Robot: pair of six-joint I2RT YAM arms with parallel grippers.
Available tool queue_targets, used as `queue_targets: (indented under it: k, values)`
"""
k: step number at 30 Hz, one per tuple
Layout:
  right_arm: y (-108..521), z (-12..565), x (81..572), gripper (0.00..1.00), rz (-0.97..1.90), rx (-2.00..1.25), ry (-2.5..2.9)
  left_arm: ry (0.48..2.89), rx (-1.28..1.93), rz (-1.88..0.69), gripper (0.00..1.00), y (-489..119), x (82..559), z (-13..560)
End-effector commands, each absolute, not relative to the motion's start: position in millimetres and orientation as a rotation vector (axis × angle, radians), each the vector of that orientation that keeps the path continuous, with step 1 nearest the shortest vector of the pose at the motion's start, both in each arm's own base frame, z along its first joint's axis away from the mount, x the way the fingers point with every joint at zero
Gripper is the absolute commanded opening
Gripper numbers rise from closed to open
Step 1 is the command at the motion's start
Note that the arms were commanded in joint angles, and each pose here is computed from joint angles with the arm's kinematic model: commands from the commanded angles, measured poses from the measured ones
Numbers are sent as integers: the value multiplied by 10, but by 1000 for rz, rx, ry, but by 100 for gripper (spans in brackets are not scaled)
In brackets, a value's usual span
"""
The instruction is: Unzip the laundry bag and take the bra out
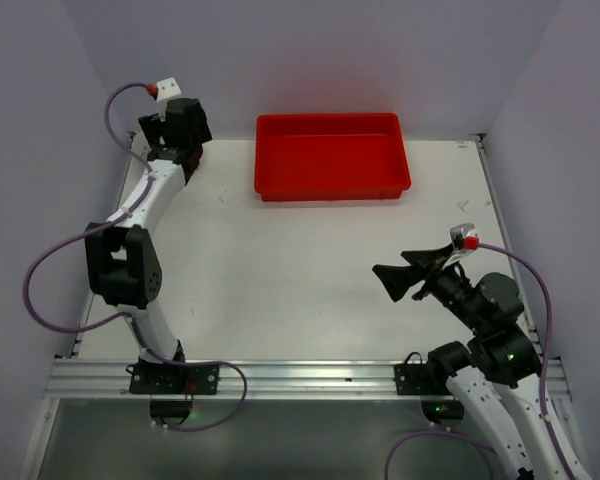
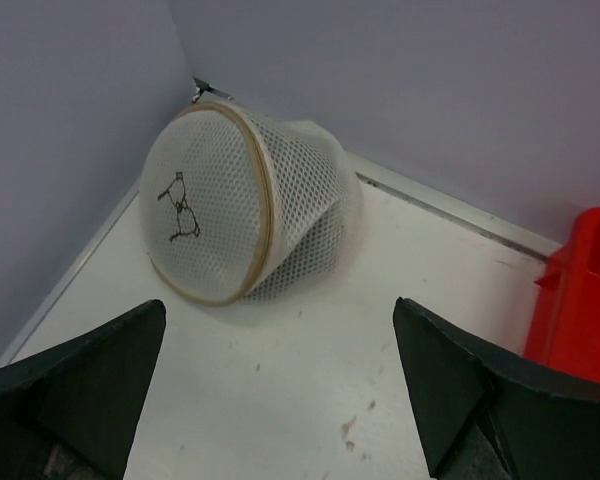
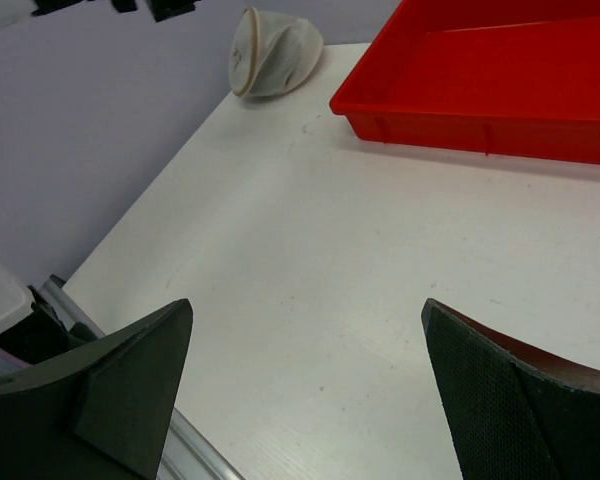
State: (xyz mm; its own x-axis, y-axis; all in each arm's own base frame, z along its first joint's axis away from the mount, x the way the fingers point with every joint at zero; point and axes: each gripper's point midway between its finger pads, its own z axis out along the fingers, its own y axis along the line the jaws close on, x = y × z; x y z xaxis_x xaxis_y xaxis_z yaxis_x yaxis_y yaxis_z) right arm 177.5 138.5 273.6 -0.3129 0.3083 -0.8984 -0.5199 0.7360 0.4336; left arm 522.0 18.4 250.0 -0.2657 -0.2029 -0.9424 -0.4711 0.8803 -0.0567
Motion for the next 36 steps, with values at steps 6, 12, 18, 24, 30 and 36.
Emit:
queue_targets:
  k: [6, 12, 18, 24, 30, 36]
  values:
    - [1590, 2721, 1733, 99, 914, -315, 1662, 1906, -456, 616, 98, 737, 5886, 1898]
    - [1588, 2667, 1766, 99, 899, -318, 1684, 1964, -412, 669, 70, 889, 6054, 1411]
    - [1606, 2644, 1752, 99, 907, -337, 1692, 1999, -356, 693, 3, 897, 6043, 1384]
    - [1596, 2747, 1730, 99, 900, -350, 1661, 2102, -458, 512, 0, 473, 5509, 1776]
    - [1587, 2811, 1696, 99, 904, -350, 1653, 2254, -491, 318, 0, -301, 4445, 1922]
    - [1622, 2836, 1616, 99, 936, -383, 1641, 2460, -347, 79, 0, -1039, 3329, 1616]
